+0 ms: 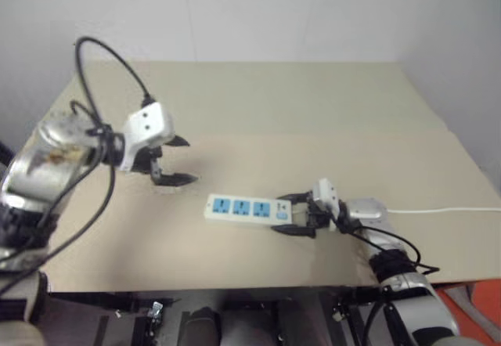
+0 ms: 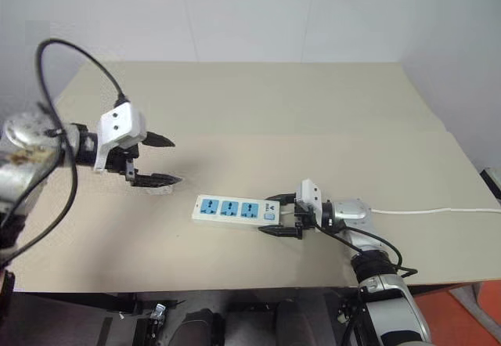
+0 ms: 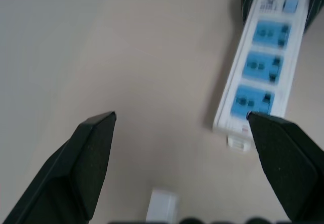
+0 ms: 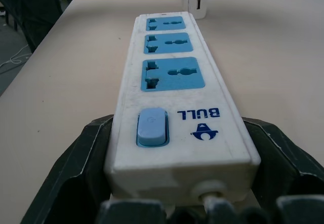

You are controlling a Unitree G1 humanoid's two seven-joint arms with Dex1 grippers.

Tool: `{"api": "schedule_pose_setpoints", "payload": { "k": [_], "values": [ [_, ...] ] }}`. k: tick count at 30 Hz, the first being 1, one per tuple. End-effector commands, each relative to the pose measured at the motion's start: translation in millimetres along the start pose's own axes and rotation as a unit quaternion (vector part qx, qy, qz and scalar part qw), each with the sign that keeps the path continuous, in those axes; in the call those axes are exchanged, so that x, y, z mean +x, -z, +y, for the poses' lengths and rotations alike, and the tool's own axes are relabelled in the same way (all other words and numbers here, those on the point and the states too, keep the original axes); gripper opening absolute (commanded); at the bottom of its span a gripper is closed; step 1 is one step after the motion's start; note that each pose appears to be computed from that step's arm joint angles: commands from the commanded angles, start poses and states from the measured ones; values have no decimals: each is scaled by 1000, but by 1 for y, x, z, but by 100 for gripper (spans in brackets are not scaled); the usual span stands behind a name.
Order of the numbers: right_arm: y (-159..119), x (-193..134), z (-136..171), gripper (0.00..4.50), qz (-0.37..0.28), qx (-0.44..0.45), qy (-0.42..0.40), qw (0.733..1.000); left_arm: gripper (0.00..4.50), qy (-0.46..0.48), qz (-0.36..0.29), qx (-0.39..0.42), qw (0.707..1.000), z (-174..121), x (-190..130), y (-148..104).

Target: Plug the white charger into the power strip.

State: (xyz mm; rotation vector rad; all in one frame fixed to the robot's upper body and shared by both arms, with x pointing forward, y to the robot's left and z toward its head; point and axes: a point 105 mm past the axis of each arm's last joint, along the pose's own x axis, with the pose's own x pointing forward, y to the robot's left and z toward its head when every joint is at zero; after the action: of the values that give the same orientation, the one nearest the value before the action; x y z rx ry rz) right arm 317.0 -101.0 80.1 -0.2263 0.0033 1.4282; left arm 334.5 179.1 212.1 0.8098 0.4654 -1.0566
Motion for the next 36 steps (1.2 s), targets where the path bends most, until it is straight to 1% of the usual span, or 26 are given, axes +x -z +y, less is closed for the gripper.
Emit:
{"api": "schedule_pose_setpoints", "payload": {
  "k": [1, 3, 7, 10, 12, 17, 24, 36],
  "values": [
    [-1, 6, 3, 344, 3, 4, -10, 1000, 450, 32, 82, 19, 996, 6, 11, 7],
    [0, 8, 3, 344, 4, 7, -10, 1000, 450, 54, 112, 40, 991, 9, 16, 4],
    [3, 10, 6, 344, 12, 11, -15, 1000, 450, 84, 198, 82, 973, 20, 37, 5],
    [4, 11, 6, 344, 12, 13, -10, 1000, 450, 89, 250, 113, 958, 28, 46, 14],
    [4, 10, 8, 344, 11, 14, -7, 1000, 450, 96, 269, 121, 951, 31, 50, 17],
    [6, 10, 12, 344, 11, 16, -2, 1000, 450, 120, 291, 128, 940, 29, 53, 27],
    [7, 11, 16, 344, 12, 19, -2, 1000, 450, 127, 305, 117, 937, 23, 60, 39],
    [7, 11, 17, 344, 15, 18, -3, 1000, 450, 143, 301, 109, 937, 14, 66, 42]
  ]
}}
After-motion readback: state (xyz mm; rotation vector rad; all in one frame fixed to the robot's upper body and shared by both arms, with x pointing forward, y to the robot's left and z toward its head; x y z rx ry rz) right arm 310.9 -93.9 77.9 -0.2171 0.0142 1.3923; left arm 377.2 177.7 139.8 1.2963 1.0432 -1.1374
